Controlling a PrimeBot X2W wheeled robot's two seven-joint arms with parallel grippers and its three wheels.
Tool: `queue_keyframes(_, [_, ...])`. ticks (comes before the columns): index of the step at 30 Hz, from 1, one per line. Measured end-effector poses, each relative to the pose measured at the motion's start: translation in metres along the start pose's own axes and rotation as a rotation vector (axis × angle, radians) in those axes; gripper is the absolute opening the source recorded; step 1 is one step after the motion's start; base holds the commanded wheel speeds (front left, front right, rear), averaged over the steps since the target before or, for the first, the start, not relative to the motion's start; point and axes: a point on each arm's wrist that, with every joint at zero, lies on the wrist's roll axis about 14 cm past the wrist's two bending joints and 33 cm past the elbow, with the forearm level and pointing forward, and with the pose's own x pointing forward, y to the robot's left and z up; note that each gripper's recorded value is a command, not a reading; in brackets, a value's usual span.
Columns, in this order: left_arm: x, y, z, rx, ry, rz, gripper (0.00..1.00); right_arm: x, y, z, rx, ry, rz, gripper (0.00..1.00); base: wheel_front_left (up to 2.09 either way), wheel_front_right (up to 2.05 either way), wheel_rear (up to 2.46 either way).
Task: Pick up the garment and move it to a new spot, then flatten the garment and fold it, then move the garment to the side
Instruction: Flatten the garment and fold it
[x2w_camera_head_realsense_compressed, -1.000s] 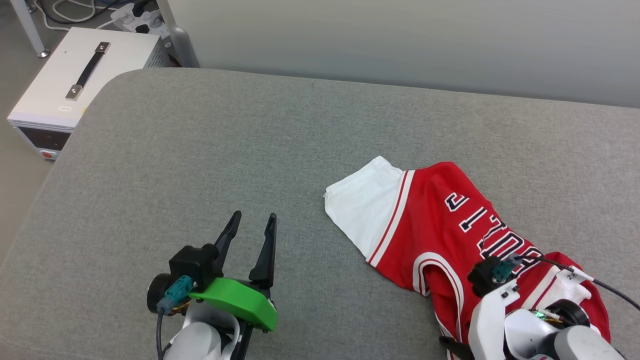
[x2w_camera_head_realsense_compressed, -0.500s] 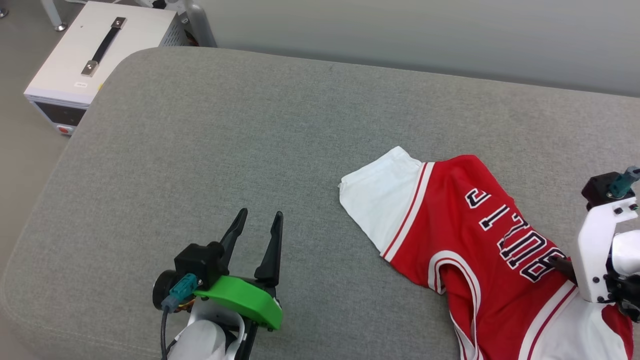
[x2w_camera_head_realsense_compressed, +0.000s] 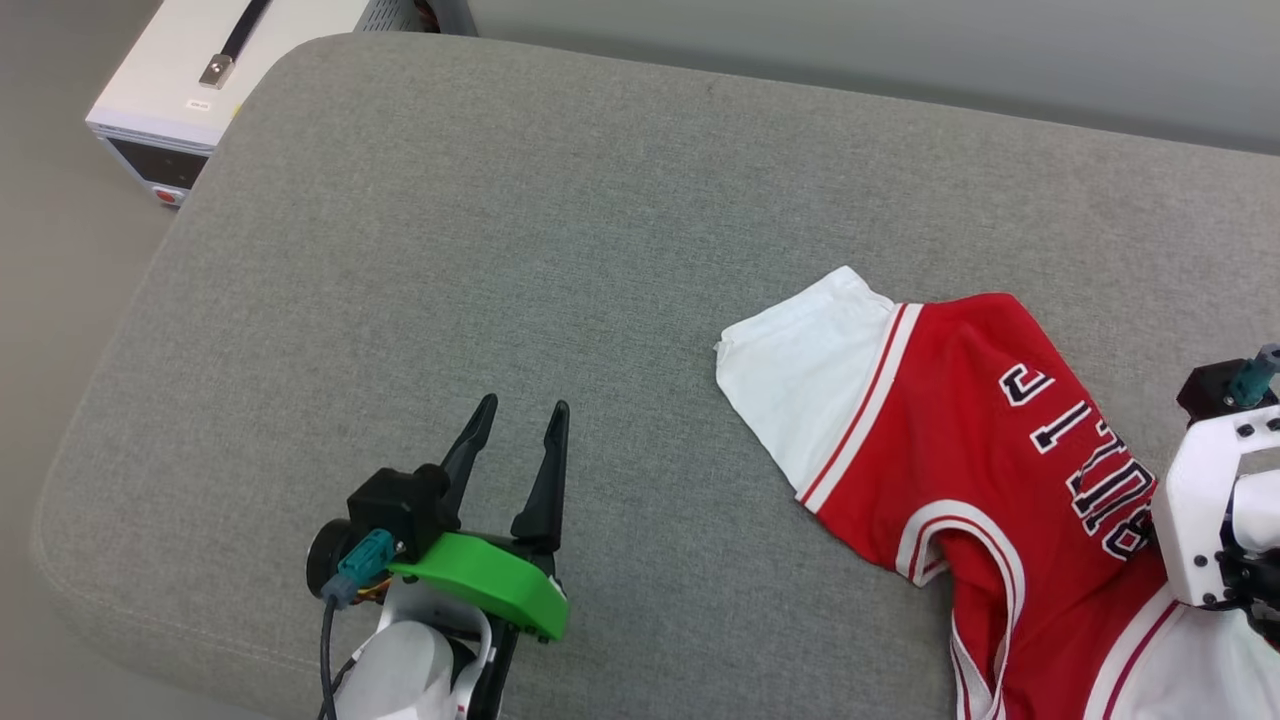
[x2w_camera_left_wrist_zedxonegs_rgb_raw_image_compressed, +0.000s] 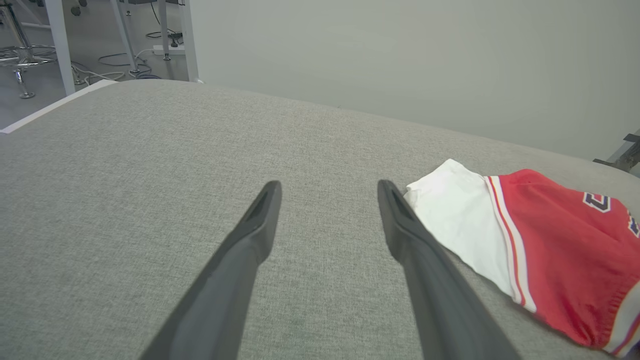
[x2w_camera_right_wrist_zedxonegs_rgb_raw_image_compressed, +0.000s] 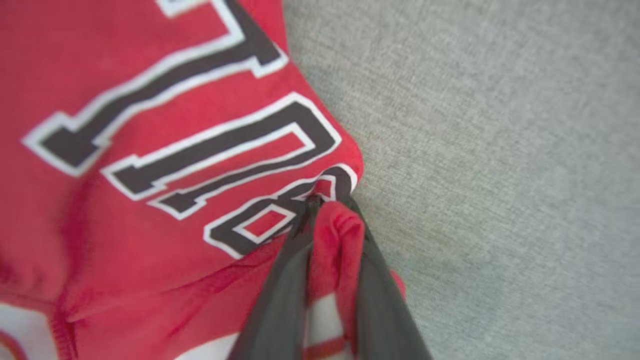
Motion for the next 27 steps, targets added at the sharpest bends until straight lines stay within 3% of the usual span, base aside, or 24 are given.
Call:
queue_keyframes(8, [0.001, -0.001, 0.006, 0.002, -0.016, -0.003, 1.0, -0.024, -0.029, 0.058, -0.208, -0.185, -0.16, 0.0, 0.0, 0.0, 0.0])
queue_keyframes(11, [0.0, 0.0, 0.005, 0.003, -0.014, -0.001, 1.0, -0.042, -0.043, 0.104, -0.383, -0.309, -0.261, 0.0, 0.0, 0.0, 0.0])
queue_keyframes(15, [0.0, 0.002, 0.003, -0.003, -0.007, 0.007, 1.0, -0.042, -0.05, 0.125, -0.437, -0.374, -0.296, 0.0, 0.0, 0.0, 0.0])
queue_keyframes(16, [0.001, 0.003, 0.0, -0.001, 0.004, 0.015, 1.0, -0.016, -0.057, 0.114, -0.409, -0.352, -0.284, 1.0, 0.0, 0.0, 0.0])
queue_keyframes(22, [0.003, 0.005, -0.001, -0.007, 0.004, 0.021, 1.0, 0.004, -0.052, 0.107, -0.348, -0.383, -0.246, 1.0, 0.0, 0.0, 0.0])
queue_keyframes(27, [0.005, 0.002, 0.003, -0.01, -0.009, 0.013, 1.0, -0.009, -0.05, 0.114, -0.318, -0.471, -0.242, 1.0, 0.0, 0.0, 0.0])
